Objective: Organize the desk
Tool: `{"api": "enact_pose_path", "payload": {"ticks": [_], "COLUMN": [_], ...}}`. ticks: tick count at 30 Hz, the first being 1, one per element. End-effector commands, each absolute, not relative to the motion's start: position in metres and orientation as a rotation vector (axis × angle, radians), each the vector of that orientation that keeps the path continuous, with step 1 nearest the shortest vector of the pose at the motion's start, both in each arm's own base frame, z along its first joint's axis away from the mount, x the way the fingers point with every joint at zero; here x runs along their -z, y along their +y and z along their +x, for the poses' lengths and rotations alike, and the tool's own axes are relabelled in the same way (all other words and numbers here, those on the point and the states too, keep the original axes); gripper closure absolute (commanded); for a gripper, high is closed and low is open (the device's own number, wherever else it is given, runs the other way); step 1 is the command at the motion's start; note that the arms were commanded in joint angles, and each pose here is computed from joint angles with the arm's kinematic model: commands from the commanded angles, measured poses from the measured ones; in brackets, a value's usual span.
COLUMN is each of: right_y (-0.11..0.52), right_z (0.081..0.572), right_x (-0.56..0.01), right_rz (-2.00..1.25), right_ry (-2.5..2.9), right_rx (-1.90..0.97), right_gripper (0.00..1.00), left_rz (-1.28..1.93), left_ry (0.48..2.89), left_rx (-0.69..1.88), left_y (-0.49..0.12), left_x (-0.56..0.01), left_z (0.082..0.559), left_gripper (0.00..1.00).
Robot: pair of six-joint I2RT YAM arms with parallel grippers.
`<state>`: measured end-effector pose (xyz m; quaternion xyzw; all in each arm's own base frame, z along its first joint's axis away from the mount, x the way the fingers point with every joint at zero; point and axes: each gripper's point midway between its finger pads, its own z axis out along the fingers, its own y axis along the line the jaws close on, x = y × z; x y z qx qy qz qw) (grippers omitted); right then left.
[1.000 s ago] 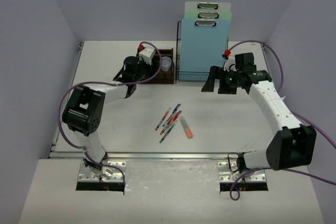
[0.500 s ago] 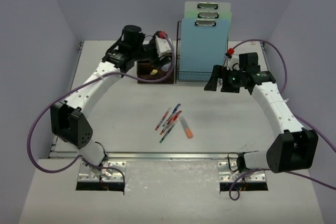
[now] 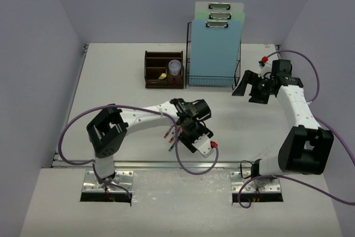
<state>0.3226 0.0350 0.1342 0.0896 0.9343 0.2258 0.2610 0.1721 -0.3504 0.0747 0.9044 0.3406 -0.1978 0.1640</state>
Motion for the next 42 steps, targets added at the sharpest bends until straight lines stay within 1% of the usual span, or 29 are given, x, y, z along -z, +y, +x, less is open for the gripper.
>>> {"api": "enact_pose_path", "payload": {"ticks": [1,5,12,16,20,25,27,29,30,32,34,37,38,39,40,41,42], "right_y": [0.035,0.036,0.035,0.036,0.036,0.037,0.037,0.038,0.038,0.038,0.037,0.037,0.038,0.039,0.039,0.04,0.041], "right_z": [0.317,0.312,0.307,0.305,0.304,0.304,0.304,0.304,0.304,0.303,0.304,0.305,0.305,0.305,0.306,0.306,0.306], "right_x": [-0.127,-0.121,-0.121,-0.122,-0.12,-0.121,-0.121,-0.121,-0.122,-0.121,-0.122,-0.123,-0.124,-0.125,-0.126,-0.126,-0.126], "right_rz": [0.233,0.227,0.204,0.197,0.198,0.195,0.198,0.197,0.198,0.199,0.202,0.2,0.202,0.204,0.206,0.207,0.212], "right_ry": [2.539,2.544,2.538,2.533,2.535,2.532,2.532,2.53,2.529,2.531,2.529,2.527,2.524,2.522,2.52,2.519,2.521], "right_rx": [-0.673,-0.679,-0.684,-0.695,-0.697,-0.704,-0.707,-0.711,-0.711,-0.71,-0.705,-0.703,-0.71,-0.718,-0.725,-0.729,-0.741], "right_gripper": [0.01,0.01,0.01,0.01,0.01,0.01,0.01,0.01,0.01,0.01,0.01,0.01,0.01,0.01,0.01,0.01,0.01], "left_rz": [2.684,2.765,2.838,2.849,2.866,2.88,2.879,2.863,2.848,2.792,2.676,2.518,2.351,2.196,2.089,1.983,1.753], "left_ry": [0.813,0.8,0.804,0.831,0.834,0.822,0.817,0.823,0.826,0.82,0.848,0.94,1.028,1.067,1.1,1.202,1.286], "left_rx": [0.449,0.412,0.326,0.287,0.258,0.188,0.18,0.178,0.181,0.188,0.228,0.296,0.38,0.453,0.506,0.568,0.65], "left_y": [-0.371,-0.378,-0.378,-0.381,-0.38,-0.376,-0.377,-0.378,-0.381,-0.391,-0.41,-0.428,-0.439,-0.448,-0.45,-0.448,-0.441], "left_x": [-0.069,-0.041,-0.012,-0.004,0.004,0.004,0.003,0.0,-0.001,-0.011,-0.032,-0.06,-0.09,-0.124,-0.147,-0.159,-0.2], "left_z": [0.174,0.173,0.18,0.187,0.191,0.199,0.2,0.201,0.201,0.203,0.204,0.206,0.213,0.224,0.232,0.238,0.264], "left_gripper": [0.44,0.45,0.47,0.51,0.58,0.62,0.7,0.83,0.87,0.91,0.98,1.0,1.0,1.0,1.0,1.0,1.0]}}
